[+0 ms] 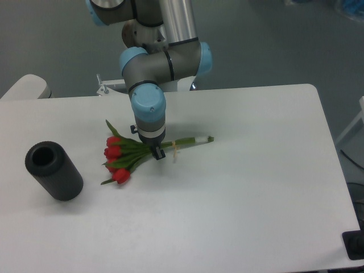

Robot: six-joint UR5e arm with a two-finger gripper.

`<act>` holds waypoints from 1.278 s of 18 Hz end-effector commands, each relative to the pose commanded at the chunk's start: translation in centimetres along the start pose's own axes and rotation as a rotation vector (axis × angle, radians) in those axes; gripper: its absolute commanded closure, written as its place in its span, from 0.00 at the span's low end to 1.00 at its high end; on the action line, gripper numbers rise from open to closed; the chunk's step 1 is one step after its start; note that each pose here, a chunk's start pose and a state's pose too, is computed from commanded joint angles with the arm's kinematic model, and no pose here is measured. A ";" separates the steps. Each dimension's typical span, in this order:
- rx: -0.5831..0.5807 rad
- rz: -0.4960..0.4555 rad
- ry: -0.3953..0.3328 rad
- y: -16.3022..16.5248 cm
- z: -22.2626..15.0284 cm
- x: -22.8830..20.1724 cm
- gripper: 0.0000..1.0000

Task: Pick up the flowers from the table
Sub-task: 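Move the gripper over the tulip stems and lower onto them, then lift the tulip bundle off the table and swing it away from the vase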

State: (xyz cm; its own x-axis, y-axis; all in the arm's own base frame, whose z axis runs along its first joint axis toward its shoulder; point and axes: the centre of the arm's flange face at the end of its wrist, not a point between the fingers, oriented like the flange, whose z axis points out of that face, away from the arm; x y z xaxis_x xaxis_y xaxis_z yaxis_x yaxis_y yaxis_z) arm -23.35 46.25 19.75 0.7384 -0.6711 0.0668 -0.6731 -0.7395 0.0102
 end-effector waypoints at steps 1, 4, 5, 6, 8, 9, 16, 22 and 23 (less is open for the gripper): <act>0.000 -0.003 -0.011 0.2 -0.4 -0.5 0.91; 0.004 -0.019 -0.040 1.2 -2.2 -2.1 0.92; 0.007 -0.022 -0.055 1.3 -3.0 -2.8 0.93; 0.009 -0.028 -0.074 1.3 -3.8 -3.6 0.94; 0.012 -0.046 -0.102 2.0 -5.0 -5.0 0.97; 0.017 -0.057 -0.106 2.5 -5.6 -5.7 0.97; 0.019 -0.066 -0.097 2.6 -7.6 -11.7 1.00; 0.021 -0.086 -0.129 3.3 -8.1 -15.8 1.00; 0.022 -0.097 -0.132 3.2 -8.0 -16.3 1.00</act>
State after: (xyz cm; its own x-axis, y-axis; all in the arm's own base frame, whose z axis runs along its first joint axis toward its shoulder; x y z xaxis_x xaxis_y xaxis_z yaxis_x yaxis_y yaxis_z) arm -37.89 55.21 26.71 0.7998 -0.5968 -0.0650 -0.5986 -0.8010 -0.0114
